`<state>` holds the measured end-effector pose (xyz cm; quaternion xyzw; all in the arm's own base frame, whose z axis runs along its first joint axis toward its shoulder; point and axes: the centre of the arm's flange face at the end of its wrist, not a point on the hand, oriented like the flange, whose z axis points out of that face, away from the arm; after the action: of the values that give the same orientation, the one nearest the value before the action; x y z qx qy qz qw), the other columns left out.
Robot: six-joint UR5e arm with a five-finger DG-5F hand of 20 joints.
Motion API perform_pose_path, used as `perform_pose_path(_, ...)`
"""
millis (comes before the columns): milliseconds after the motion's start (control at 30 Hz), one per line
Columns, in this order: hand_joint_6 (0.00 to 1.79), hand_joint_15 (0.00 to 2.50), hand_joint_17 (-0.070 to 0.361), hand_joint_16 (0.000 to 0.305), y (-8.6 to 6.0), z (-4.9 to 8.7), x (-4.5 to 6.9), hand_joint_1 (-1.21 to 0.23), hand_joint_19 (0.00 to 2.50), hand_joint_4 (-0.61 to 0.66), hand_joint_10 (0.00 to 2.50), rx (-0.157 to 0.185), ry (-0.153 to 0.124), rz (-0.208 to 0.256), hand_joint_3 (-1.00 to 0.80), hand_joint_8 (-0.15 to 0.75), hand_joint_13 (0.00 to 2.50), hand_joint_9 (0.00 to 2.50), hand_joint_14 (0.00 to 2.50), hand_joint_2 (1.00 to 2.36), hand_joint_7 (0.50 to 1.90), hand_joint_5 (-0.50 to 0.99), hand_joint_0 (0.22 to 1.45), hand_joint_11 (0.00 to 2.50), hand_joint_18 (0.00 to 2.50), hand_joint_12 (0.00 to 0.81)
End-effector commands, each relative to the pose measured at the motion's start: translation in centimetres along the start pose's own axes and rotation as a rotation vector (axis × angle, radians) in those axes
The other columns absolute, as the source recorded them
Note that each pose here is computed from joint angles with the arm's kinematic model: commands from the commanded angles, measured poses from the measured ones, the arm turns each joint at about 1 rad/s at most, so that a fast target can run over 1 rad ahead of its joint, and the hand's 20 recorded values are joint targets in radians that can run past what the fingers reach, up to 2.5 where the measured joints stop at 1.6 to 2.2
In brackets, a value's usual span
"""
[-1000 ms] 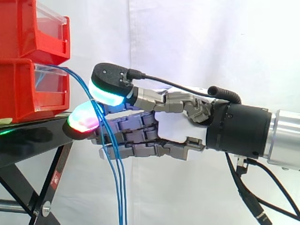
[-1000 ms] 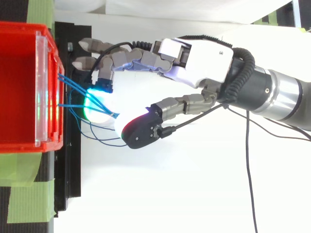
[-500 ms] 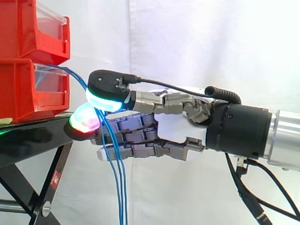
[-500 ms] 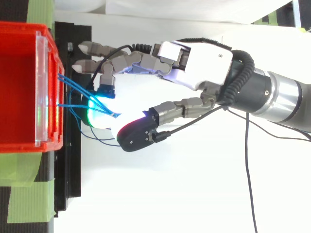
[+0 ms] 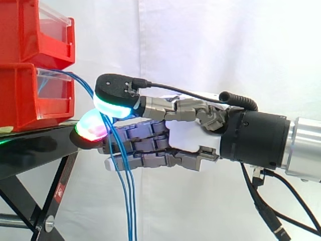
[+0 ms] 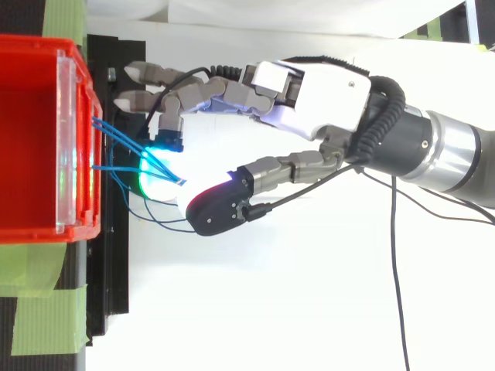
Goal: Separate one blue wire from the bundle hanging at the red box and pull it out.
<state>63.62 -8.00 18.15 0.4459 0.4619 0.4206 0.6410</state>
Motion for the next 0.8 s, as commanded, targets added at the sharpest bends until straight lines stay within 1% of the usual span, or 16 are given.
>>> perform_pose_path(0,0.72,0.14,0.117,0.052,-0.01,0.00,-0.03,-0.62,0.37,0.28,0.00,0.000,-0.001,0.000,-0.41,0.290,0.13,0.15,0.00,1.01,1.07,-0.19,0.59,0.07,0.11,0.352)
perform_pose_path(300,0.78,0.15,0.116,0.052,-0.03,-0.06,-0.13,-0.62,0.36,0.30,0.00,0.003,0.000,0.005,-0.40,0.289,0.14,0.17,0.00,1.01,1.02,-0.20,0.60,0.09,0.12,0.352)
perform_pose_path(333,0.78,0.15,0.116,0.052,0.06,0.02,-0.13,-0.62,0.36,0.30,0.00,-0.001,-0.001,0.004,-0.39,0.290,0.14,0.17,0.00,1.01,1.02,-0.20,0.60,0.10,0.12,0.352)
perform_pose_path(533,0.78,0.14,0.116,0.052,0.06,0.02,-0.13,-0.62,0.36,0.30,0.00,-0.001,-0.001,0.006,-0.40,0.290,0.14,0.17,0.00,1.01,1.02,-0.20,0.60,0.09,0.12,0.352)
perform_pose_path(600,0.77,0.14,0.116,0.052,0.00,0.02,-0.32,-0.62,0.37,0.30,0.00,0.001,-0.004,0.007,-0.39,0.289,0.14,0.18,0.00,1.01,1.03,-0.20,0.60,0.10,0.13,0.352)
perform_pose_path(767,0.78,0.14,0.116,0.052,0.03,0.04,-0.27,-0.62,0.36,0.30,0.00,-0.002,0.000,0.016,-0.38,0.290,0.15,0.18,0.01,1.01,1.03,-0.20,0.61,0.10,0.13,0.353)
